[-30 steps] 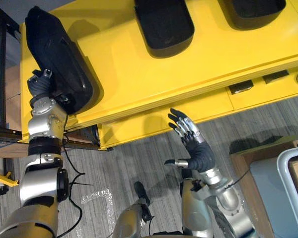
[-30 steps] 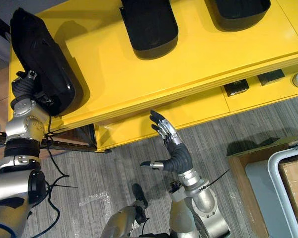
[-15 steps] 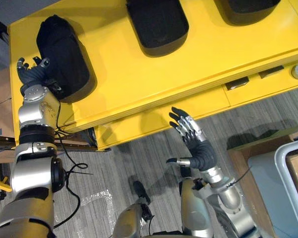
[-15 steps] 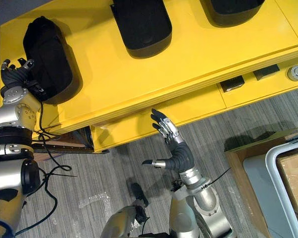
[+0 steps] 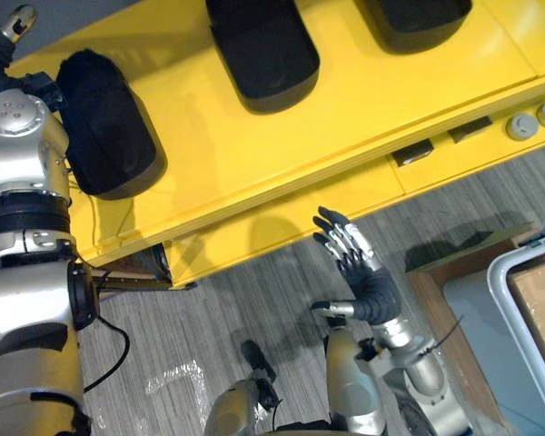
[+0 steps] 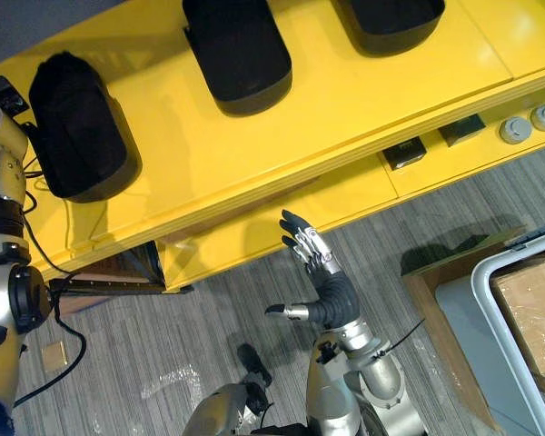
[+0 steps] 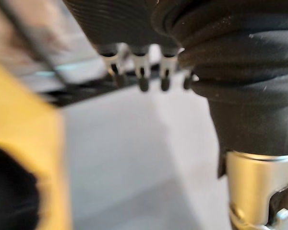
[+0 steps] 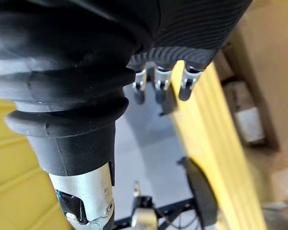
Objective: Walk over and take plastic housings, then place them on the shelf
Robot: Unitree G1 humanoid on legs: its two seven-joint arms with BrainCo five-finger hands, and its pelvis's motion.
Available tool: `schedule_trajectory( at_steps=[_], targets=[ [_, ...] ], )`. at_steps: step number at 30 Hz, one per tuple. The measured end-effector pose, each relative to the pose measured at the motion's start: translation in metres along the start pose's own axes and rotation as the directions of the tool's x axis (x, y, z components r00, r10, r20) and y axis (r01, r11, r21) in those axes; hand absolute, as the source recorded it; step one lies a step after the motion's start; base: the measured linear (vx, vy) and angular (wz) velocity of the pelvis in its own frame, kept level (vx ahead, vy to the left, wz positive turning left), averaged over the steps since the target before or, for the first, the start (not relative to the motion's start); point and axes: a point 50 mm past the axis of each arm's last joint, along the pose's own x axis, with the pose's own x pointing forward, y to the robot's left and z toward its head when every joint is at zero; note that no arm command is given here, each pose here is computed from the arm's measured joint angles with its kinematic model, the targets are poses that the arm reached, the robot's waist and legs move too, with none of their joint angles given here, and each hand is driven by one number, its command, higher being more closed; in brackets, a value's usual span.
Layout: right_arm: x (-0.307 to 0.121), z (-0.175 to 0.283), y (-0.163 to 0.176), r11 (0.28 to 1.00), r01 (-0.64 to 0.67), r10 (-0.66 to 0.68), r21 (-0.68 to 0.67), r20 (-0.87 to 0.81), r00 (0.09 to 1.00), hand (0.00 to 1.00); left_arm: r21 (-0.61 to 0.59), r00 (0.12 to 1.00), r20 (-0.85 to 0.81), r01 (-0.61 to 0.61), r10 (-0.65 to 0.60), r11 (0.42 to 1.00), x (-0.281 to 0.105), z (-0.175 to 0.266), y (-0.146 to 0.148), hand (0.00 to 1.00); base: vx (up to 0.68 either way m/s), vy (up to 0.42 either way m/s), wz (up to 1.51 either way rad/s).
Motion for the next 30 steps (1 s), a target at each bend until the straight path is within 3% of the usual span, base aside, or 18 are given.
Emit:
schedule_trajectory(
  at_steps=[2, 3, 4, 7, 9, 16, 21, 24, 30],
  targets=[
    [0.001, 0.000, -0.002, 1.000, -0.012, 0.013, -0.014, 0.023, 1.000, 0.00, -0.017, 0.971, 0.236, 0.048, -0.042, 0.999, -0.012, 0.031, -0.002, 0.00, 0.00, -0.008, 0.25],
    [0.001, -0.002, -0.003, 1.000, -0.014, 0.014, -0.020, 0.023, 1.000, 0.00, -0.027, 0.959, 0.278, 0.066, -0.056, 0.997, -0.020, 0.034, -0.002, 0.00, 0.02, -0.015, 0.37],
    [0.002, -0.006, -0.005, 0.999, -0.017, 0.017, -0.033, 0.007, 1.000, 1.00, -0.025, 0.939, 0.330, 0.112, -0.098, 0.993, -0.040, 0.029, -0.001, 0.00, 0.05, -0.018, 0.35],
    [0.003, -0.008, -0.009, 0.996, -0.019, 0.018, -0.084, -0.009, 1.000, 1.00, -0.119, 0.936, 0.297, 0.231, -0.187, 0.966, -0.114, 0.003, 0.012, 0.00, 0.07, -0.025, 0.50],
    [0.011, -0.006, -0.015, 0.995, 0.009, -0.006, -0.100, 0.023, 1.000, 1.00, -0.203, 0.962, 0.159, 0.250, -0.220, 0.947, -0.174, -0.021, 0.033, 0.00, 0.04, -0.003, 0.59],
    [0.032, -0.039, -0.024, 0.985, 0.139, -0.147, -0.102, -0.075, 0.986, 1.00, -0.317, 0.933, -0.208, 0.219, -0.292, 0.923, -0.278, -0.049, 0.085, 0.00, -0.06, -0.005, 0.61],
    [0.029, -0.074, -0.016, 0.966, 0.240, -0.255, -0.095, -0.208, 0.944, 1.00, -0.337, 0.775, -0.531, 0.178, -0.343, 0.924, -0.335, -0.079, 0.100, 0.00, -0.01, -0.002, 0.39],
    [0.030, -0.096, -0.028, 0.934, 0.327, -0.355, -0.142, -0.278, 0.893, 1.00, -0.321, 0.624, -0.669, 0.247, -0.404, 0.914, -0.375, -0.099, 0.106, 0.00, 0.06, -0.017, 0.42],
    [0.045, -0.111, -0.060, 0.864, 0.444, -0.499, -0.236, -0.285, 0.819, 1.00, -0.396, 0.339, -0.749, 0.460, -0.570, 0.795, -0.440, -0.116, 0.106, 0.00, 0.01, -0.001, 0.35]
  ],
)
